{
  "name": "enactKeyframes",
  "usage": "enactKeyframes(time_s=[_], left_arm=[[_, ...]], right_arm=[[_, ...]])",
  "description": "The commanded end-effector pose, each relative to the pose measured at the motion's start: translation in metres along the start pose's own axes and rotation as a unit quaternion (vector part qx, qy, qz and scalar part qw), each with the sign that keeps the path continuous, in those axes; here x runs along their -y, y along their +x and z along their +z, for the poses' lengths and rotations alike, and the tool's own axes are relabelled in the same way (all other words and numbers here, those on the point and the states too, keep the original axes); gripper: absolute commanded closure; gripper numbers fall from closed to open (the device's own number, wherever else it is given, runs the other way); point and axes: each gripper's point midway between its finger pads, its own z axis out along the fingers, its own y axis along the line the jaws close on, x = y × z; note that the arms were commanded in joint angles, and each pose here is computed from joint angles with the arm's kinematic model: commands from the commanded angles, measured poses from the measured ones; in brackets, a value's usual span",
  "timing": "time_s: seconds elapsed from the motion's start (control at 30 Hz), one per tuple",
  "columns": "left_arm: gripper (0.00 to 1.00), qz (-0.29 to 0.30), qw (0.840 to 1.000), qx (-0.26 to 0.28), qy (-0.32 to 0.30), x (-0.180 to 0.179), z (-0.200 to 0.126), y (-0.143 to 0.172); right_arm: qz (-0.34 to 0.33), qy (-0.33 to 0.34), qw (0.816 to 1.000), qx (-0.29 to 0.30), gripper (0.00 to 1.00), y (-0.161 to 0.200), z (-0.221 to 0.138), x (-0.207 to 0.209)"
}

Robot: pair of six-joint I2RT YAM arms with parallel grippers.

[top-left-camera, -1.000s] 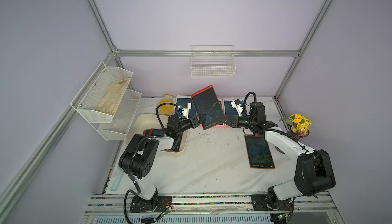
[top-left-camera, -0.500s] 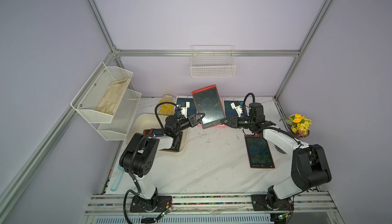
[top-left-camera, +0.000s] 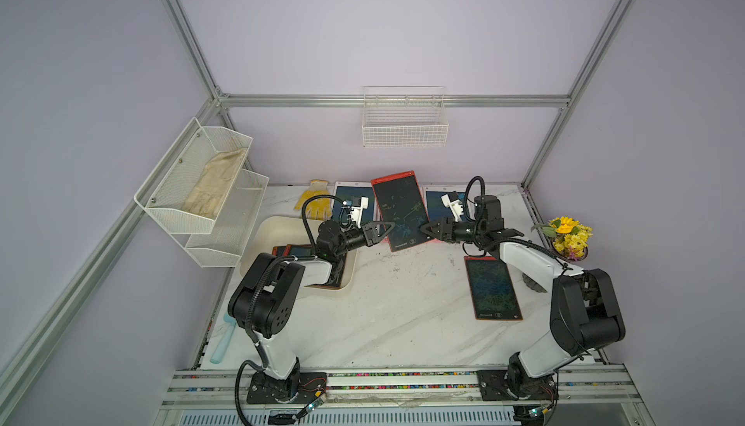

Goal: Take out the writing tablet from the storage box
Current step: Place the writing tablet at the center of the board.

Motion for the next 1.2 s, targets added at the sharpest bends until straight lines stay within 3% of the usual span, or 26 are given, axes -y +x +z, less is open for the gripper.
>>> enactKeyframes(time_s=[0.0, 0.2, 0.57, 0.9, 1.17], left_arm=[[0.93, 0.045, 0.999, -0.005, 0.008, 0.017, 0.004, -0.013], [0.95, 0.031, 0.999, -0.024, -0.028, 0.001, 0.003, -0.003], [0.99, 0.008, 0.996, -0.06, -0.06, -0.001, 0.01, 0.033], [1.0, -0.006, 0.988, -0.109, -0.109, 0.006, 0.034, 0.09], [1.0, -0.019, 0.984, -0.115, -0.134, 0.011, 0.037, 0.112]], right_arm=[[0.001, 0.032, 0.999, 0.026, 0.49, -0.019, -0.004, 0.013], [0.024, 0.054, 0.998, 0.035, 0.48, -0.022, -0.015, 0.039], [0.023, 0.162, 0.978, 0.127, 0.48, -0.059, -0.065, 0.073], [0.012, 0.176, 0.975, 0.135, 0.48, -0.066, -0.072, 0.083], [-0.003, 0.181, 0.974, 0.136, 0.48, -0.067, -0.071, 0.086]])
